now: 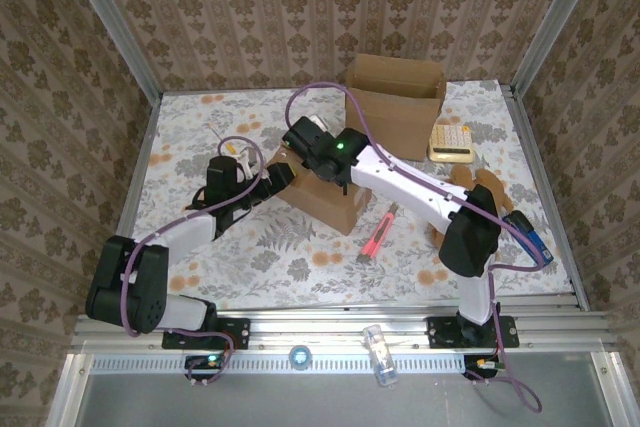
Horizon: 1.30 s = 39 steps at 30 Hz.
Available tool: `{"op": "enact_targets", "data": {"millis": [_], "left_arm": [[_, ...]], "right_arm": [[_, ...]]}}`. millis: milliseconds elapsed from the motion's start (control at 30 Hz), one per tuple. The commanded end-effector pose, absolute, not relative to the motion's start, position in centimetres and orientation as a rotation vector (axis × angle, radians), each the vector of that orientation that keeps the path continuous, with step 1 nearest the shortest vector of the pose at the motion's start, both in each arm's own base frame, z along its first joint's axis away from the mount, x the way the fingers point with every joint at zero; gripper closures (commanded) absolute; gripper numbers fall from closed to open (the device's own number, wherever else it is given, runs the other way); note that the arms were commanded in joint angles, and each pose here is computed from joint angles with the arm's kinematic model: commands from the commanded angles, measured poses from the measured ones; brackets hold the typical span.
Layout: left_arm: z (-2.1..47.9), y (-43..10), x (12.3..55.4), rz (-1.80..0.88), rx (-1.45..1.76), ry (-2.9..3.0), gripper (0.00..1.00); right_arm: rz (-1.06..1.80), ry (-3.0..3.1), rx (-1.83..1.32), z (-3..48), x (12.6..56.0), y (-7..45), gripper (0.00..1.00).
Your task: Unpack the express box
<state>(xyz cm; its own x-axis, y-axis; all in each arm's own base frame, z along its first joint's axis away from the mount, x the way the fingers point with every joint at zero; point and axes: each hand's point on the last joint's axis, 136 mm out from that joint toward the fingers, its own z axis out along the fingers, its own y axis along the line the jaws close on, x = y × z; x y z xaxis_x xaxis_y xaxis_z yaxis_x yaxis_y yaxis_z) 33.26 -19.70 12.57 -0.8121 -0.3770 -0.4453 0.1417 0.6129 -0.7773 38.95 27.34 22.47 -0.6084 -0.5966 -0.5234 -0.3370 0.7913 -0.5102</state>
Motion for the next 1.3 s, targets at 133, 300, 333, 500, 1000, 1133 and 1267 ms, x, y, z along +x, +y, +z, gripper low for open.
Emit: {"op": "enact_targets", "data": {"millis": [133,300,333,500,1000,1133,1267], "left_arm": [[4.8,-18.2,28.4,-1.044,-0.21,2.571,0.0],[4.9,-18.3,28.5,-1.051,-0.21,2.569,0.0],[5.0,-18.3,28.6,-1.053,-0.209,2.568,0.0],[5.9,-18.6,29.1,-1.066,-0.187,2.554,0.0],[10.1,-19.7,31.6,-1.091,-0.108,2.489,0.0],[12.1,-20.1,32.6,-1.103,-0.076,2.451,0.0],[14.3,-20.4,33.4,-1.114,-0.038,2.407,0.0]], "right_arm": [[-0.511,2.163,-0.536,28.8,41.2,24.4,0.37],[-0.445,2.21,-0.549,28.0,41.1,24.5,0.36],[-0.415,2.225,-0.567,27.6,40.9,24.9,0.36],[-0.29,2.295,-0.693,25.2,40.1,26.7,0.37],[-0.25,2.376,-0.837,21.8,40.5,26.6,0.51],[-0.247,2.394,-0.841,21.1,40.8,26.5,0.55],[-0.231,2.408,-0.841,20.6,41.1,26.4,0.56]]}}
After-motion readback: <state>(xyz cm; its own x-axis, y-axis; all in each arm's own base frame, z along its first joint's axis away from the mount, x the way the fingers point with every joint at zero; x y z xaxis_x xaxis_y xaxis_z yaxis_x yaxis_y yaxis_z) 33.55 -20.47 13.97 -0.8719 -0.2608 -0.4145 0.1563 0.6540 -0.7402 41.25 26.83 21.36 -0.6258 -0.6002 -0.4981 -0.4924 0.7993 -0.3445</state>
